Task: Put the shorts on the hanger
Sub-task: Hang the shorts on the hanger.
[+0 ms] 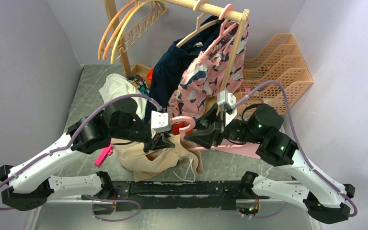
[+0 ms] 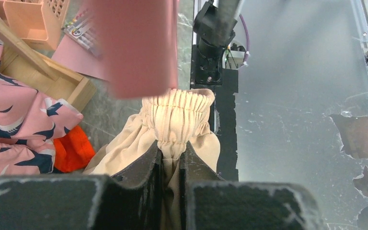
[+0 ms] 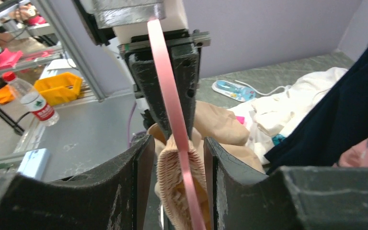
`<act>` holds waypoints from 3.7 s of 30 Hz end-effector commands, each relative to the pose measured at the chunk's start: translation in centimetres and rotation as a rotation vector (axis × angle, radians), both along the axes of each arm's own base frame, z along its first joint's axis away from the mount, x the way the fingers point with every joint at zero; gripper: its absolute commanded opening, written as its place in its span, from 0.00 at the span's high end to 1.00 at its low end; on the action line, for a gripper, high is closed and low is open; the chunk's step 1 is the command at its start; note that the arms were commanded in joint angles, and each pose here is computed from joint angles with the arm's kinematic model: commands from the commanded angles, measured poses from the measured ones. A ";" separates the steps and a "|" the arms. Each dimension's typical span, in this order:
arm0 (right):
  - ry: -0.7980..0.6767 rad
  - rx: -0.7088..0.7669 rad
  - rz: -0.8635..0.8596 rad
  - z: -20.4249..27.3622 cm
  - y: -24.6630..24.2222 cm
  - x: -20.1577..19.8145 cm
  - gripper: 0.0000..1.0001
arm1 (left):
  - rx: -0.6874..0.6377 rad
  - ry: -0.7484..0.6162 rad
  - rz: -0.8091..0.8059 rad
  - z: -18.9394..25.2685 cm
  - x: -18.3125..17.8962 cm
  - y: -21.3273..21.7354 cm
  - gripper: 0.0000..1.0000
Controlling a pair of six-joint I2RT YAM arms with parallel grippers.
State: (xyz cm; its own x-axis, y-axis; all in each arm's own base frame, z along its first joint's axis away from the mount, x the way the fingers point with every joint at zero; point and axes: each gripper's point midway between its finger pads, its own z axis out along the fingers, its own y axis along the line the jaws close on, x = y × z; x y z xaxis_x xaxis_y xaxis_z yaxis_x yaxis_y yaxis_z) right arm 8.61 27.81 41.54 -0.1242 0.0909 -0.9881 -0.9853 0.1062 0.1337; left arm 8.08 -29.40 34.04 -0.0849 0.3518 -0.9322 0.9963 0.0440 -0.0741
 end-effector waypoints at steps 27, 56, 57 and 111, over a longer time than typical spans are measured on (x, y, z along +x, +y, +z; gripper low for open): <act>0.012 -0.115 0.110 0.2 2.4 -0.1 0.64 | -0.033 -0.023 0.011 1.4 -0.6 1.3 0.93; 0.024 0.232 0.057 1.2 1.3 -0.3 1.00 | -0.059 -0.011 -0.028 1.2 -0.5 -0.4 0.33; 0.022 0.238 0.056 1.3 1.2 -0.4 1.00 | -0.058 -0.011 -0.024 1.2 -0.5 -0.3 0.31; -0.013 0.281 0.111 0.7 0.8 -1.6 1.00 | 0.002 0.034 -0.139 0.8 -1.1 -2.2 0.60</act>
